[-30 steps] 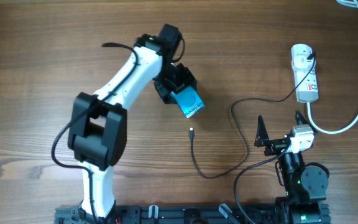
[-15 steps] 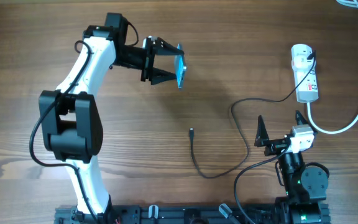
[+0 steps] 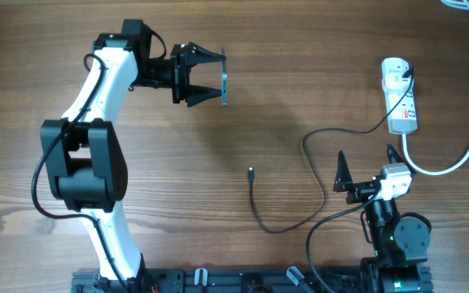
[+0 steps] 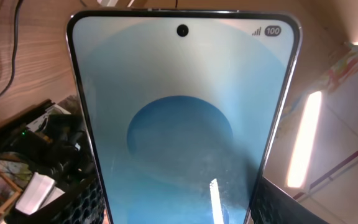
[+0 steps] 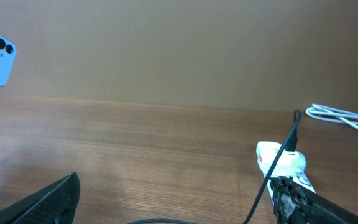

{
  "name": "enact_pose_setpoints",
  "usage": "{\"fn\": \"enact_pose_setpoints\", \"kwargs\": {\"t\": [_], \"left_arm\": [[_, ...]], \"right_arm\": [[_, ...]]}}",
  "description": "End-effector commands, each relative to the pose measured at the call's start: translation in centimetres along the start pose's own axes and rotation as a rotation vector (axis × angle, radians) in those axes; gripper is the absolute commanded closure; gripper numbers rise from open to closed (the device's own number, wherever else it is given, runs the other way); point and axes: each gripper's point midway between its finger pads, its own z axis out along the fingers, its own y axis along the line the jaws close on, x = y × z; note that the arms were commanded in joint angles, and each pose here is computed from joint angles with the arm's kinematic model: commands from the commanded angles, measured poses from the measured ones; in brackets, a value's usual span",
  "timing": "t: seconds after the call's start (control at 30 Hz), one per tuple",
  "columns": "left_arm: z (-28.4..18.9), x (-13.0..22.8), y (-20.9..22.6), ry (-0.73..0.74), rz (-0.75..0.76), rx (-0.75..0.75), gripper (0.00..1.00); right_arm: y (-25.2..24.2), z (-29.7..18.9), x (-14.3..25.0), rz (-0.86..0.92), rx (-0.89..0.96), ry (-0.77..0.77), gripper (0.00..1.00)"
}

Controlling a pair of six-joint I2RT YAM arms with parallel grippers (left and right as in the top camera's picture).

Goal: Plug charger to phone and switch on socket

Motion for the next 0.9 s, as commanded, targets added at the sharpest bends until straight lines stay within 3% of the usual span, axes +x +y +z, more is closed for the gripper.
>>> {"fn": "enact_pose_setpoints", "kwargs": {"t": [0.0, 0.17, 0.2, 0.23, 0.3, 0.4, 0.47, 0.53, 0.6, 0.63, 0.73, 0.8, 0.87], "left_arm": [[-0.1, 1.8, -1.7, 0.033, 0.051, 0.046, 0.31], [-0.1, 2.1, -1.5, 0.034, 0.006, 0.045, 0.31], [-0.1, 2.1, -1.4, 0.034, 0.004, 0.045, 0.32], [-0.1, 2.1, -1.4, 0.034, 0.005, 0.045, 0.31], [-0.1, 2.1, -1.4, 0.034, 0.005, 0.045, 0.31], [-0.1, 2.1, -1.5, 0.033, 0.005, 0.046, 0.32], [-0.1, 2.1, -1.5, 0.033, 0.005, 0.046, 0.32], [-0.1, 2.1, -1.5, 0.033, 0.005, 0.046, 0.32], [-0.1, 2.1, -1.4, 0.033, 0.005, 0.046, 0.32], [-0.1, 2.1, -1.4, 0.033, 0.004, 0.046, 0.32], [-0.1, 2.1, -1.4, 0.033, 0.005, 0.046, 0.32], [-0.1, 2.1, -1.5, 0.033, 0.005, 0.046, 0.31], [-0.1, 2.1, -1.5, 0.033, 0.009, 0.046, 0.31]], "right_arm": [[-0.1, 0.0, -0.1, 0.008, 0.005, -0.007, 0.0], [-0.7, 0.0, -0.8, -0.028, 0.04, -0.032, 0.0], [0.6, 0.0, -0.7, 0.049, -0.033, -0.029, 0.0], [2.5, -0.2, -0.5, 0.164, -0.143, -0.01, 0.0], [6.4, -1.2, -0.9, 0.564, -0.379, 0.067, 0.0], [8.1, -1.9, -0.9, 0.965, -0.465, 0.205, 0.0], [8.3, -2.1, -2.0, 0.985, -0.501, 0.183, 0.0], [8.3, -3.0, -6.5, 0.967, -0.56, 0.074, 0.0], [7.6, -4.1, -11.2, 0.807, -0.54, -0.027, 0.0], [6.9, -3.9, -11.9, 0.707, -0.461, -0.003, 0.0], [3.6, -2.8, -10.2, 0.519, -0.174, 0.244, 0.0], [3.3, -2.1, -9.3, 0.444, -0.132, 0.422, 0.0], [4.3, -0.9, -9.8, 0.629, -0.134, 0.537, 0.0]]}}
